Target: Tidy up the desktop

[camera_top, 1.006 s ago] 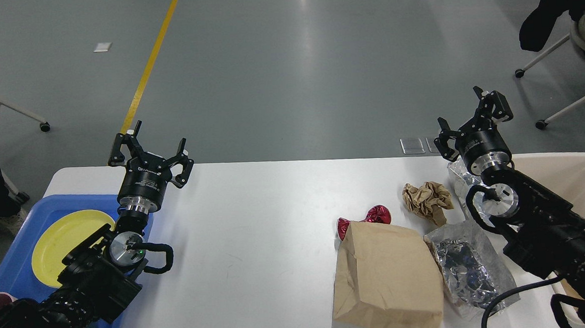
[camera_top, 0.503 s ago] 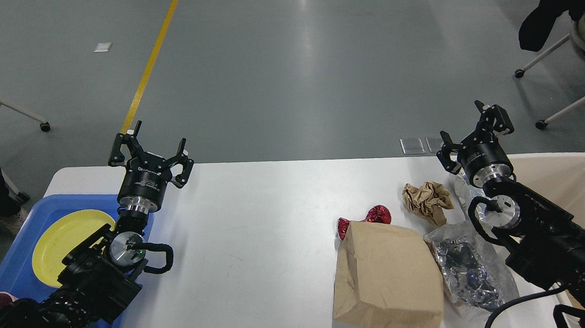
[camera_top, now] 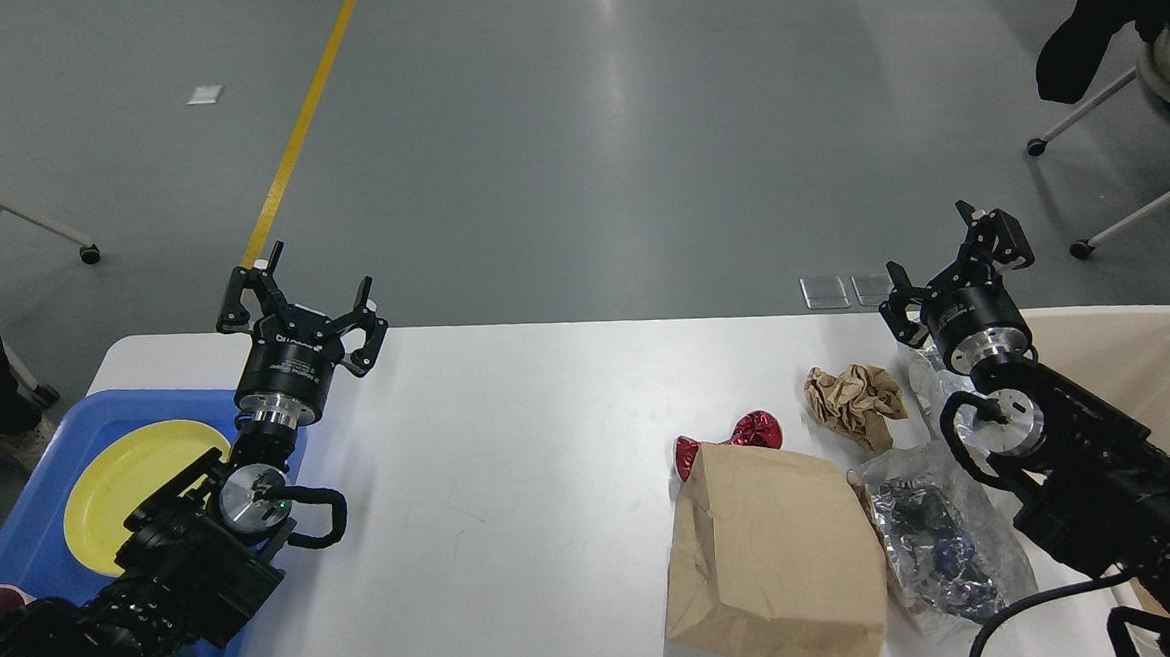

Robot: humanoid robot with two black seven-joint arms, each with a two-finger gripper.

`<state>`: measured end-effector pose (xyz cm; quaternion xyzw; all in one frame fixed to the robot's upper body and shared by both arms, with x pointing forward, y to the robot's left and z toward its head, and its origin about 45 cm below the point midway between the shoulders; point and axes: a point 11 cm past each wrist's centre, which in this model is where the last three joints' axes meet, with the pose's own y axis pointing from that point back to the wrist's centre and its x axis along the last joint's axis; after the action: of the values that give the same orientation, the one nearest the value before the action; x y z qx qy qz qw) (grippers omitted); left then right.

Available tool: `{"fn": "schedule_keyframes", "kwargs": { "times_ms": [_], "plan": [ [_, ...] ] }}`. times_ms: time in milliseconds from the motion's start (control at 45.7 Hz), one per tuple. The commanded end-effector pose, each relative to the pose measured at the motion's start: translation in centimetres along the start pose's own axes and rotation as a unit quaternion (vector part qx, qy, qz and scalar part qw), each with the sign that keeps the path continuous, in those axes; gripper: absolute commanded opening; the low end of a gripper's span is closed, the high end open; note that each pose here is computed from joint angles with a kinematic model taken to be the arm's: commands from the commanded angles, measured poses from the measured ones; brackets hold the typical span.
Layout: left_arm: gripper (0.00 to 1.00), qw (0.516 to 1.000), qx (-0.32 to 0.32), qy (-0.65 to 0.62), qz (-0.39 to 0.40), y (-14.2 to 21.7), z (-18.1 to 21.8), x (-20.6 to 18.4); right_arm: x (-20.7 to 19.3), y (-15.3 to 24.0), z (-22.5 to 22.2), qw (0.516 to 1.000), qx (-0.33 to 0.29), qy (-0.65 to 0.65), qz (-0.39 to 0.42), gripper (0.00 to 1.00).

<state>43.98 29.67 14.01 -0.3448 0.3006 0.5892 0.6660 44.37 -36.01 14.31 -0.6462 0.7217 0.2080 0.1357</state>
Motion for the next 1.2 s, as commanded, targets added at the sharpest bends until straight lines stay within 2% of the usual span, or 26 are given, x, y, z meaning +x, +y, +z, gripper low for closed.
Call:
{"fn": "schedule_keyframes", "kwargs": {
  "times_ms": [0,241,372,503,569,722,897,1050,1181],
  "plan": [
    [0.97,1.000,0.000,0.000,0.000,0.0,0.0,0.0,-1.1,-0.7,-0.4,1.000,0.005,0.003,0.003,1.00],
    [0.97,1.000,0.000,0.000,0.000,0.0,0.0,0.0,-2.7,-2.2,-3.8,0.998,0.022,0.050,-0.025,1.00],
    [0.97,1.000,0.000,0.000,0.000,0.0,0.0,0.0,-1.8,-2.9,-8.2,0.990,0.035,0.133,-0.035,1.00],
    [0.96,1.000,0.000,0.000,0.000,0.0,0.0,0.0,-2.4,-3.4,-9.9,0.973,0.022,0.221,-0.060,1.00],
    [0.97,1.000,0.000,0.000,0.000,0.0,0.0,0.0,-1.5,-3.3,-11.5,0.959,0.014,0.278,-0.061,1.00],
    [0.97,1.000,0.000,0.000,0.000,0.0,0.0,0.0,-0.3,-3.0,-15.1,0.903,-0.022,0.421,-0.081,1.00],
    [0.96,1.000,0.000,0.000,0.000,0.0,0.0,0.0,1.2,-1.9,-17.5,0.793,-0.110,0.590,-0.107,1.00],
    [0.97,1.000,0.000,0.000,0.000,0.0,0.0,0.0,1.5,-1.4,-18.2,0.755,-0.136,0.632,-0.112,1.00],
    [0.97,1.000,0.000,0.000,0.000,0.0,0.0,0.0,0.7,-1.1,-21.2,0.704,-0.152,0.684,-0.112,1.00]
  ]
}}
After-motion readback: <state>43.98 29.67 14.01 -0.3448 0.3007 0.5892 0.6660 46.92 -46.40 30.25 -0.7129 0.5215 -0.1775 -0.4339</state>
